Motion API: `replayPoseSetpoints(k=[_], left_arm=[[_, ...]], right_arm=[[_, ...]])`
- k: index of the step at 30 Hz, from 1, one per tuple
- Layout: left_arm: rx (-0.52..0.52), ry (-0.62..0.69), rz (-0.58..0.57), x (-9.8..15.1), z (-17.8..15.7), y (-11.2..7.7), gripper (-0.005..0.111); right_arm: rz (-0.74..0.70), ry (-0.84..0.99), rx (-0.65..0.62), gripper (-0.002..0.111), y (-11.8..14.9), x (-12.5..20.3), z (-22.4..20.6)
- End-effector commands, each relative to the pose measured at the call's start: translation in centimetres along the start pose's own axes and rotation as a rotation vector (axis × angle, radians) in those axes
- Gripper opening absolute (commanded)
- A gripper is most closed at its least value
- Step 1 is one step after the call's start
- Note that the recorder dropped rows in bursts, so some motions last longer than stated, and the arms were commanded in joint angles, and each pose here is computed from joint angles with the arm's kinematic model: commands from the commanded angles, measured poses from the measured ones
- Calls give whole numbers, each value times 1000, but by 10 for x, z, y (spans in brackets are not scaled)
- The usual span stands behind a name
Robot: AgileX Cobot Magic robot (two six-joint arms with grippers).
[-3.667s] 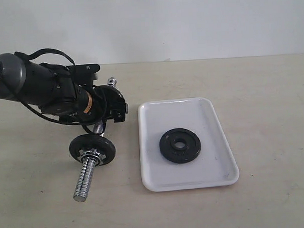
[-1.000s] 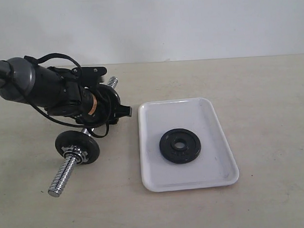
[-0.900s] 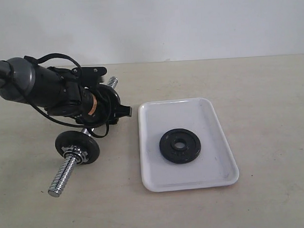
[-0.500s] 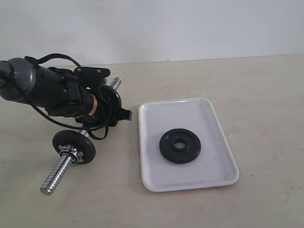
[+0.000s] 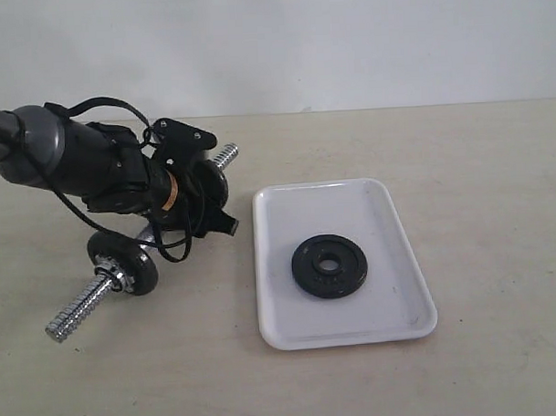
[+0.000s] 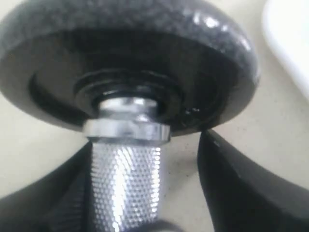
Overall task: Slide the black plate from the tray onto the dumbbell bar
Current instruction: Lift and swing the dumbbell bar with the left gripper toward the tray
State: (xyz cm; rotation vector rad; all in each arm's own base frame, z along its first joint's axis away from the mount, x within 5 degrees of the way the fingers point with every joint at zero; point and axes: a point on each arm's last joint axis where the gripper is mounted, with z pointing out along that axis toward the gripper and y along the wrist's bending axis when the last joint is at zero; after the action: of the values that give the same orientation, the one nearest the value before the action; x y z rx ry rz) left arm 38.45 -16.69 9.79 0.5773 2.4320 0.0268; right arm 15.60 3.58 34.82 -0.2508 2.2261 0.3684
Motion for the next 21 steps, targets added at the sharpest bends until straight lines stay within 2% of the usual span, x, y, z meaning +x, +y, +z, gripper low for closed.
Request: replayPoseSetpoints(k=[1,9,21], left_arm=[[-25,39,193,6,3,1,4],[-24,42,338,6,3,1,4],[-25,44,338,7,3,2,4]], right_arm=[[-12,-11,6,0,-1,-2,-1],[-12,-13,7,0,-1,-2,-1],[-12,-15,7,0,-1,-2,-1]])
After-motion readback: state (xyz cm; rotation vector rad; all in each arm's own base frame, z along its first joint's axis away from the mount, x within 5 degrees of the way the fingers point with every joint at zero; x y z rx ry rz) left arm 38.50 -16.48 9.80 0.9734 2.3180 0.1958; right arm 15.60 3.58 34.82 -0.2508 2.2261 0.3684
